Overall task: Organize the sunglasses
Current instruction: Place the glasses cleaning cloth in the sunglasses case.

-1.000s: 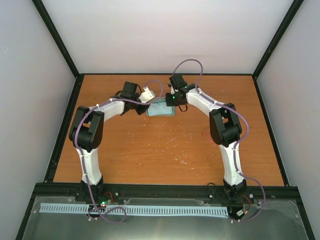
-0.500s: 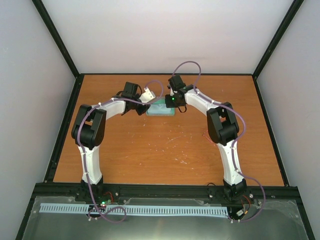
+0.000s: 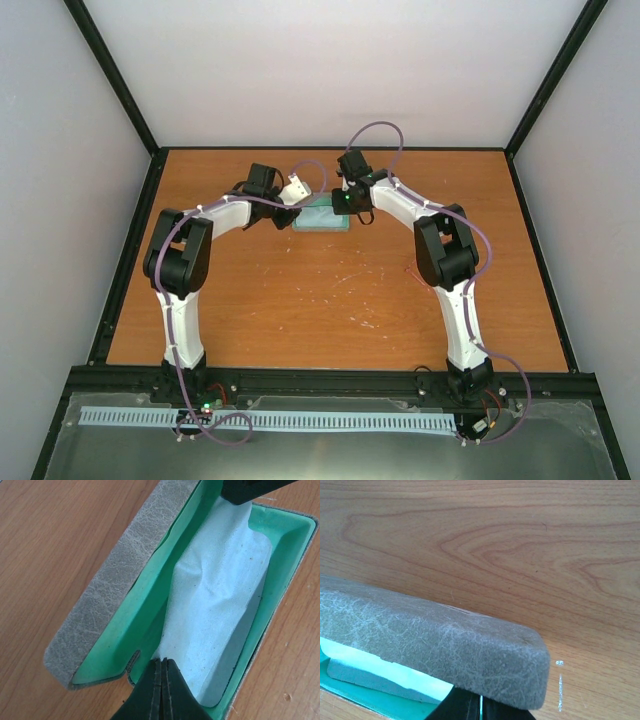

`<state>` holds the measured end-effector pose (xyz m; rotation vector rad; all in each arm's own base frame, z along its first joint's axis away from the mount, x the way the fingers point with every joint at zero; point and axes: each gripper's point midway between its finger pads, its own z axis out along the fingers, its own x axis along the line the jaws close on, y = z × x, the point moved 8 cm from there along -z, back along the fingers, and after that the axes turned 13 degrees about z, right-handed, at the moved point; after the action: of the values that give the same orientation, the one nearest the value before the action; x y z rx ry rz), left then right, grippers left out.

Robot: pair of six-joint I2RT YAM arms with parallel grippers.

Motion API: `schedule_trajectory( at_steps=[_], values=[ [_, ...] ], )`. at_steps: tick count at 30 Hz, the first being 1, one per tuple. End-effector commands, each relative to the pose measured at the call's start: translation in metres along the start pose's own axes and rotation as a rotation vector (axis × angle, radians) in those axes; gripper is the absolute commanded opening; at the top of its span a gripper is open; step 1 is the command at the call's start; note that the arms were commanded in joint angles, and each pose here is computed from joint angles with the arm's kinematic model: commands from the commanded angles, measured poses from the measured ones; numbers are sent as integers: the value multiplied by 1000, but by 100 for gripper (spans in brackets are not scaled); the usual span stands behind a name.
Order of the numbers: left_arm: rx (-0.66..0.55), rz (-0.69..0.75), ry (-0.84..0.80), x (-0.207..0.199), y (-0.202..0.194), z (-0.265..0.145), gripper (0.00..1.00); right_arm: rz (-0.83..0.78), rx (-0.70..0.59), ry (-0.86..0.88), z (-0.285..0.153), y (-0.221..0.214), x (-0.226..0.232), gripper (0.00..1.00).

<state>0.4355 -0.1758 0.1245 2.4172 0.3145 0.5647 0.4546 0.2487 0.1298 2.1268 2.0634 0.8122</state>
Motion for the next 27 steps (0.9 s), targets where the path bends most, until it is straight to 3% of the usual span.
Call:
schedule_trajectory(
  at_steps=[1, 8, 20, 27],
  values=[
    [-40, 29, 22, 13, 6, 2, 2, 6, -17, -14, -2, 2, -4, 3],
    [-29, 20, 12, 11, 4, 2, 11, 19, -2, -4, 2, 0, -4, 9],
    [-23, 8, 30, 7, 4, -8, 28, 23, -50, -26, -12, 4, -4, 35],
    [-42, -6, 61, 2, 6, -22, 41, 40, -137, -76, -44, 5, -12, 38]
  ],
)
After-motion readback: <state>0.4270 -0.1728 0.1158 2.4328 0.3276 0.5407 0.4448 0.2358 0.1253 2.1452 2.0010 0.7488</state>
